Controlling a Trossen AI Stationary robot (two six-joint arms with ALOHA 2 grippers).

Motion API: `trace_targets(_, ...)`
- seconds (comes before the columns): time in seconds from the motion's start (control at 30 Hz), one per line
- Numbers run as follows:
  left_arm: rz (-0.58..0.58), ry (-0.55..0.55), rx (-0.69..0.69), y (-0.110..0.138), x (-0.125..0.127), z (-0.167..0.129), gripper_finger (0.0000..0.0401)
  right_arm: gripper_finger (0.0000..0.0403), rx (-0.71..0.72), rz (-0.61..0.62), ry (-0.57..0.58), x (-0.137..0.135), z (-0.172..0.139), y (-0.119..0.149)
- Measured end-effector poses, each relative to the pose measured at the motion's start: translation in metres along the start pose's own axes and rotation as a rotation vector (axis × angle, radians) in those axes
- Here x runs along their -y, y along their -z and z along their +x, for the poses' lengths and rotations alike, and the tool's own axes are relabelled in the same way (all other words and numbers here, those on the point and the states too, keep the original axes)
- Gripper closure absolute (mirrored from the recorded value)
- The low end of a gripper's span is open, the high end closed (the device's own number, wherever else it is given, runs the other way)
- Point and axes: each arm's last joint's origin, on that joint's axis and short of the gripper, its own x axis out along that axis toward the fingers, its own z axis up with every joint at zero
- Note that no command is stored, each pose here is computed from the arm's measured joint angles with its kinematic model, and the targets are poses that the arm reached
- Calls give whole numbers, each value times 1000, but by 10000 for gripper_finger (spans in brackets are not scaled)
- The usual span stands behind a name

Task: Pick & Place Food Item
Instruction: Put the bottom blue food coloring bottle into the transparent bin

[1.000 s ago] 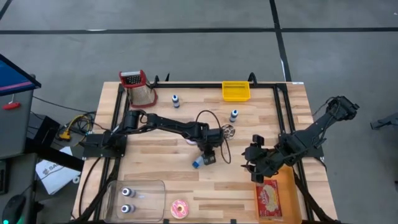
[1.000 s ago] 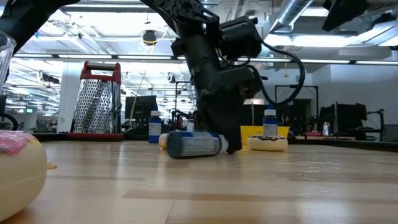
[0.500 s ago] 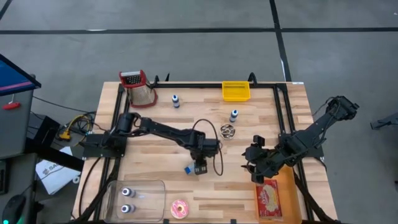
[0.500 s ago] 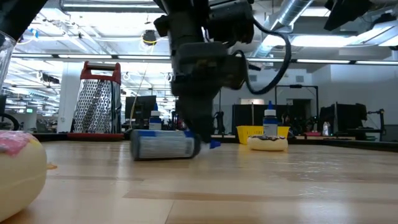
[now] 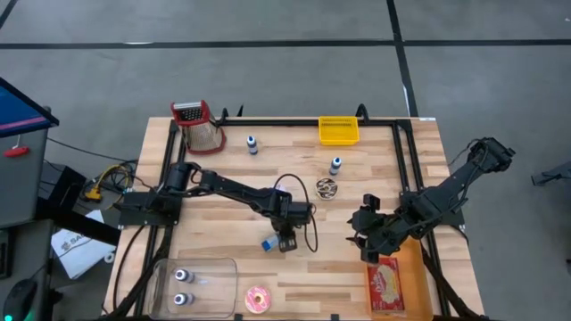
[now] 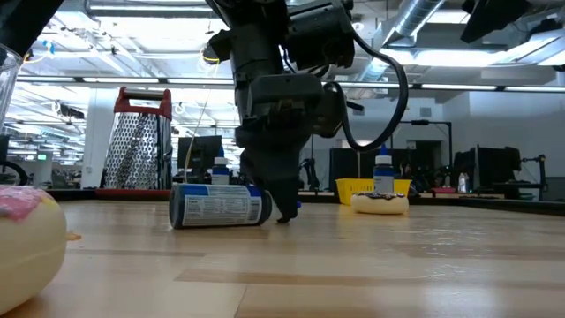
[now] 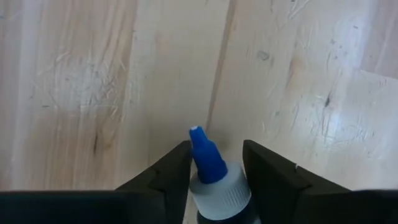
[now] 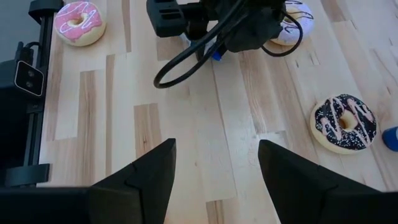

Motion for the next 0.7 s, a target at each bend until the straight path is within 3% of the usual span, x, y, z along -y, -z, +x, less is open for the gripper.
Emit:
trace_targets(0.2, -12, -1, 7, -1, -2, 0, 310, 182, 0, 0, 0, 0, 0, 0)
trace_targets(0.43, 23, 4, 38, -3, -1, -5, 313, 182, 0, 0, 0, 0, 0, 0)
trace_targets(0.7, 71, 33, 169, -10, 8, -49, 395, 182, 1, 1, -1, 0, 0, 0)
